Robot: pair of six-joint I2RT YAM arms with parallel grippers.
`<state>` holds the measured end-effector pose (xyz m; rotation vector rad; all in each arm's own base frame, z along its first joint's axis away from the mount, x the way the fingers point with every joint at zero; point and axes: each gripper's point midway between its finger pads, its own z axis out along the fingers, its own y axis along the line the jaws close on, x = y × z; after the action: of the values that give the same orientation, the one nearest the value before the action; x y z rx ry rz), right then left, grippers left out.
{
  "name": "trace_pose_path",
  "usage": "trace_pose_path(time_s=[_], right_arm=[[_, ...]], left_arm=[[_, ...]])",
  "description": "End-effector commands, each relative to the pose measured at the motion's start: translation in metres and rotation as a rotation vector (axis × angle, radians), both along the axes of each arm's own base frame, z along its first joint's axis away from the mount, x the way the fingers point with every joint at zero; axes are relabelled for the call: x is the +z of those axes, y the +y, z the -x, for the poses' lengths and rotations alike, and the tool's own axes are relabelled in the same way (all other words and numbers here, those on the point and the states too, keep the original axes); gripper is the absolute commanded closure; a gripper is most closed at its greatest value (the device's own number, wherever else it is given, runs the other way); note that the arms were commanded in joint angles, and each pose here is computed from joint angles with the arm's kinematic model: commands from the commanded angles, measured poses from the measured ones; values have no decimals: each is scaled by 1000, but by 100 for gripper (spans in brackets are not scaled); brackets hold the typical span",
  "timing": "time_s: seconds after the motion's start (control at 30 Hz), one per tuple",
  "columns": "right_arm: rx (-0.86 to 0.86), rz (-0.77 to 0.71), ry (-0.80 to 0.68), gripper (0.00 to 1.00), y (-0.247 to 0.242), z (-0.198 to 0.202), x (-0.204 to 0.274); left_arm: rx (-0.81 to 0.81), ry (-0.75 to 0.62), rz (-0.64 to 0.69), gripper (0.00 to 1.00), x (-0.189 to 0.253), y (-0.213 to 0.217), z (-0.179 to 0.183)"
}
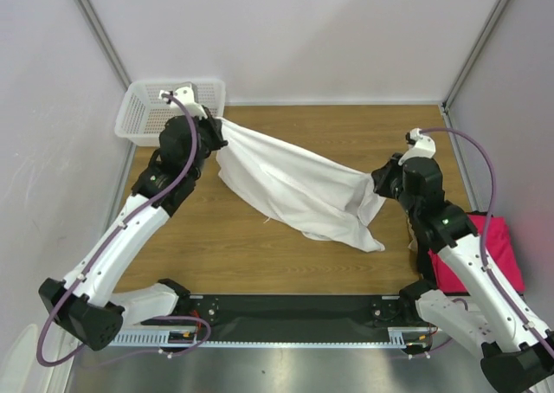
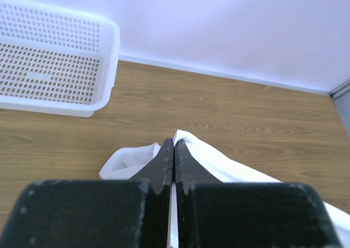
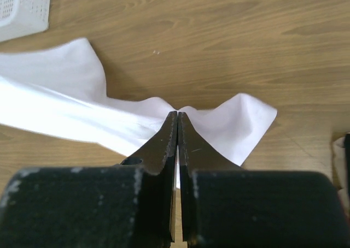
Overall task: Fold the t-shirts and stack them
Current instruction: Flatten the tshirt out
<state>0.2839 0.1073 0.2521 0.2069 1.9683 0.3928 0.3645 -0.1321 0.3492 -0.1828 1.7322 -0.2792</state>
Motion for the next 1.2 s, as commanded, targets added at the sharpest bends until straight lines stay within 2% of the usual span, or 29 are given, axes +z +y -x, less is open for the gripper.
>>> trace_pose_path(time_s=[0.0,0.27,0.47,0.67,0.9,1.0,1.1,1.17], right_arm=[[-83,42,-92,100,-20,-4,43],[-127,85,-236,100,-33,-16,131],[-119,132,-281,100,-35,-18,157],[-183,195,-245,100,-48,-24,147],[-123,187,-177,100,-32,-34,118],[-102,209,-111,100,-26,-42,90],[-104,223,-57,100,-24,-56,67],[-128,209,-57,100,-31,-70,70]], left_arm=[[7,-50,-11,100,17,10,12],[-5,-76,11,100,44,12,23],[71,-72,16,100,45,40,52],[188,17,-24,100,9,68,70],[268,156,-88,100,-40,77,66],[243,183,-102,100,-53,68,58],[228,166,-107,100,-51,57,38],[216,155,-140,100,-49,46,14]])
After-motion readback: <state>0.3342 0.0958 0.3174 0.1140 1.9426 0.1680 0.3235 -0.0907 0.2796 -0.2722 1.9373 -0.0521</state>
